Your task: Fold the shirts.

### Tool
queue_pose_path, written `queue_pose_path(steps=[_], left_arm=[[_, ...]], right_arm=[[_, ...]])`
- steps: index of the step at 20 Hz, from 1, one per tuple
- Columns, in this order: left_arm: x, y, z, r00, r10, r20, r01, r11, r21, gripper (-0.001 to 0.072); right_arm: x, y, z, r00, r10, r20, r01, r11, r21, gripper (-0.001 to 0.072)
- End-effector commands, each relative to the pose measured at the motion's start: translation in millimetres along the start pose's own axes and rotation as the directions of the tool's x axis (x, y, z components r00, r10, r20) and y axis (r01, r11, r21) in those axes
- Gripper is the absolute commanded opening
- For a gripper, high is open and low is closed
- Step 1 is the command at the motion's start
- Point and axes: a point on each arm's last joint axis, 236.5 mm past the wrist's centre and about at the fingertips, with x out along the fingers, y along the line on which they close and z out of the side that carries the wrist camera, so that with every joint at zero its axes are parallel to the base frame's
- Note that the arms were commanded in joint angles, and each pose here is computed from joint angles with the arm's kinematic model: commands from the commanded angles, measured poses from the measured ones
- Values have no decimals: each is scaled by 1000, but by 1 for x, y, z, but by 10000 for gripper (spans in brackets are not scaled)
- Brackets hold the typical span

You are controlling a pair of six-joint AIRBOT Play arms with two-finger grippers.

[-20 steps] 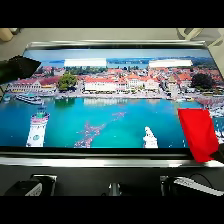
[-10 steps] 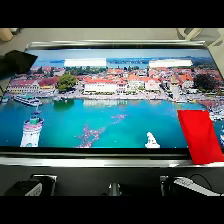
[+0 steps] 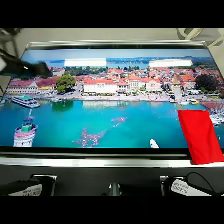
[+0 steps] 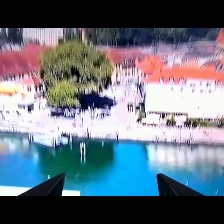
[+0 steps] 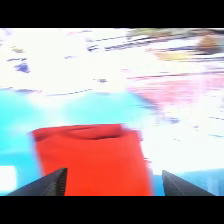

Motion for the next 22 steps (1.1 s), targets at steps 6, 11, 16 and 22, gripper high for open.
queue_pose_path(steps=[6,11,16,22], left_arm=[[44,-12,-94,971,21,-239,-1,996,86,703],[45,-12,-95,970,21,-243,0,996,86,705],[45,-12,-95,970,21,-244,-1,996,86,704],[45,-12,-95,970,21,-244,-1,996,86,705]], right_arm=[[59,141,-73,895,224,-384,-293,948,-129,618],[61,137,-76,895,208,-394,-276,953,-124,617],[61,137,-76,895,208,-394,-276,953,-124,617],[61,137,-76,895,208,-394,-276,953,-124,617]])
